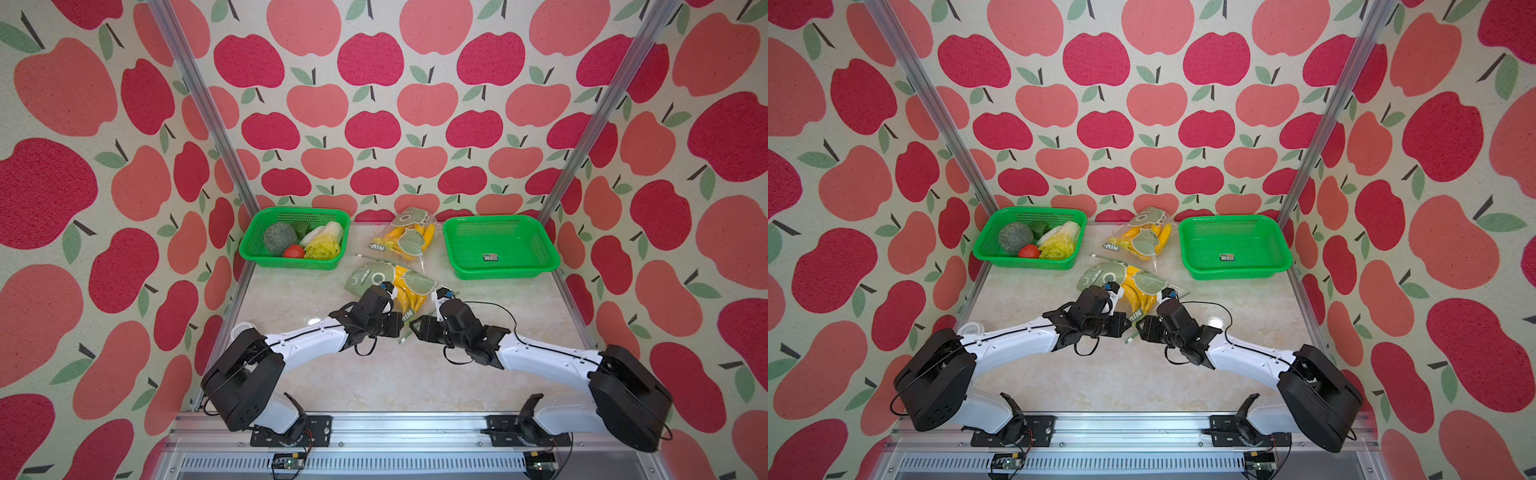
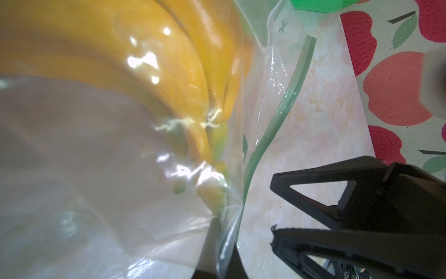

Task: Open the zip-top bag and take out the banana
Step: Adjust the zipper food storage bag at the center of the board.

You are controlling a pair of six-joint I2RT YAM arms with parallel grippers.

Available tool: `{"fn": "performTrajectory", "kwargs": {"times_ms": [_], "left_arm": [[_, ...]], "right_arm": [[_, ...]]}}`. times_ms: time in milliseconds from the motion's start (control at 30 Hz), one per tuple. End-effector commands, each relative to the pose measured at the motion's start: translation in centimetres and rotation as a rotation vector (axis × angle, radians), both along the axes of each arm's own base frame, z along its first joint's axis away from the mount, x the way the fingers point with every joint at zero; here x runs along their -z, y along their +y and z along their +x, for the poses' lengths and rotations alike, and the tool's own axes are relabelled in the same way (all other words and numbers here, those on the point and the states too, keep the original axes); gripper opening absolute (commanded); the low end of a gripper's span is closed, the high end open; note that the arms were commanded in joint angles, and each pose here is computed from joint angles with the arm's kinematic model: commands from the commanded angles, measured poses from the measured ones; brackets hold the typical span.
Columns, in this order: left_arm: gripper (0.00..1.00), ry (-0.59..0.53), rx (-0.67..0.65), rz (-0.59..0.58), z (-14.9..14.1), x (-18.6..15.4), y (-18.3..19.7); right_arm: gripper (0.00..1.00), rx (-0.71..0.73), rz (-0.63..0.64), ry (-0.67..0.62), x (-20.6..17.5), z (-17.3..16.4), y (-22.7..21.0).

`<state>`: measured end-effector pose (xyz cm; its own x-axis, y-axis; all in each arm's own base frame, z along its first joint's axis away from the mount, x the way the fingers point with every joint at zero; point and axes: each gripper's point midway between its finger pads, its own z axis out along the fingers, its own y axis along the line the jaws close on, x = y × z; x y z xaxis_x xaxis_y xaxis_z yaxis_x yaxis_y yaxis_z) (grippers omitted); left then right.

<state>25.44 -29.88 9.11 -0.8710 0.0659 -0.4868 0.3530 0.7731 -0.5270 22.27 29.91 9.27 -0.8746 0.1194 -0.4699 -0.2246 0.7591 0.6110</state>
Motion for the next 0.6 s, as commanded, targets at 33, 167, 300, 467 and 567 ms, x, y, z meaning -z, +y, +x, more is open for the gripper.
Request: {"fn": "performTrajectory", "kwargs": {"times_ms": [33,167,300,467,567], "left_arm": [[0.17,0.032,-0.016,0.011,-1.3,0.6,0.5],[0.34,0.102,-0.006,0.009,-3.6,2.4,1.1],[0.46,0.153,0.004,-0.024,-5.7,3.3,0.9],[0.46,0.176,0.015,-0.047,-7.1,4.0,0.1],[0.4,0.178,0.009,-0.041,-6.9,4.5,-0.2]], "right_arm": [[0.53,0.049,0.036,0.059,1.2,-0.3,0.0],[0.52,0.072,0.034,0.073,1.9,-0.6,-0.6],[0.51,0.083,0.035,0.087,2.4,-0.8,-0.9],[0.51,0.104,0.03,0.096,2.9,-1.1,-1.6],[0.5,0.098,0.032,0.103,3.0,-1.2,-1.5]]}}
